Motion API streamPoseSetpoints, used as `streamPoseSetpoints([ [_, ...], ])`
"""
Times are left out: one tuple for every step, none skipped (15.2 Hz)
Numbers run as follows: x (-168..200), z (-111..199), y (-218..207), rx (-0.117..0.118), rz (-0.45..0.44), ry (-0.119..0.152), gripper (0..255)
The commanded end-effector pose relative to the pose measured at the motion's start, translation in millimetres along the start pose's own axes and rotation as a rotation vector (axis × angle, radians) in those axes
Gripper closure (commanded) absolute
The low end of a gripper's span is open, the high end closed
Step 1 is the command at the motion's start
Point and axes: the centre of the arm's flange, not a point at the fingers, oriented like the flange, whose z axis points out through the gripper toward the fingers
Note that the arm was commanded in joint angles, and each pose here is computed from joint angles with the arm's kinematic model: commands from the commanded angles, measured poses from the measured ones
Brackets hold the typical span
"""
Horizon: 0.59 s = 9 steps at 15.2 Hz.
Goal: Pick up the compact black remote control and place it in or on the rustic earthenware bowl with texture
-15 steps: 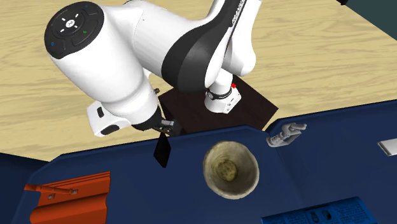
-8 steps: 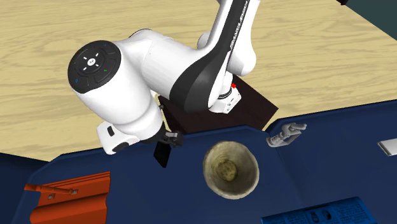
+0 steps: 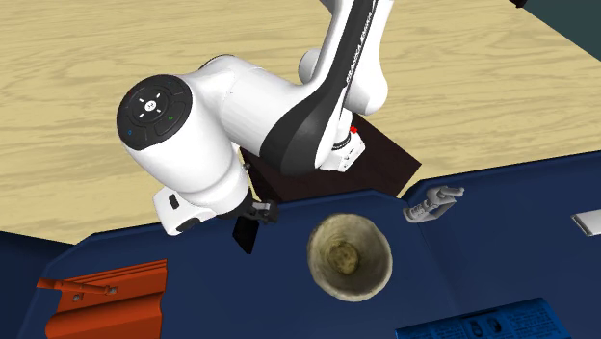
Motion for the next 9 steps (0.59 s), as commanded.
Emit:
streamPoseSetpoints([
  [0.0, 0.0, 0.0, 0.000, 0.000, 0.000, 0],
  [0.0, 0.0, 0.0, 0.000, 0.000, 0.000, 0],
  [0.0, 0.0, 0.0, 0.000, 0.000, 0.000, 255],
  [0.0, 0.0, 0.0, 0.000, 0.000, 0.000, 255],
  [0.0, 0.0, 0.0, 0.000, 0.000, 0.000, 255],
  [0.0, 0.0, 0.0, 0.000, 0.000, 0.000, 255],
  [0.0, 0.0, 0.0, 0.000, 0.000, 0.000, 255],
  [0.0, 0.0, 0.0, 0.000, 0.000, 0.000, 255],
  [0.0, 0.0, 0.1, 0.000, 0.000, 0.000, 255],
])
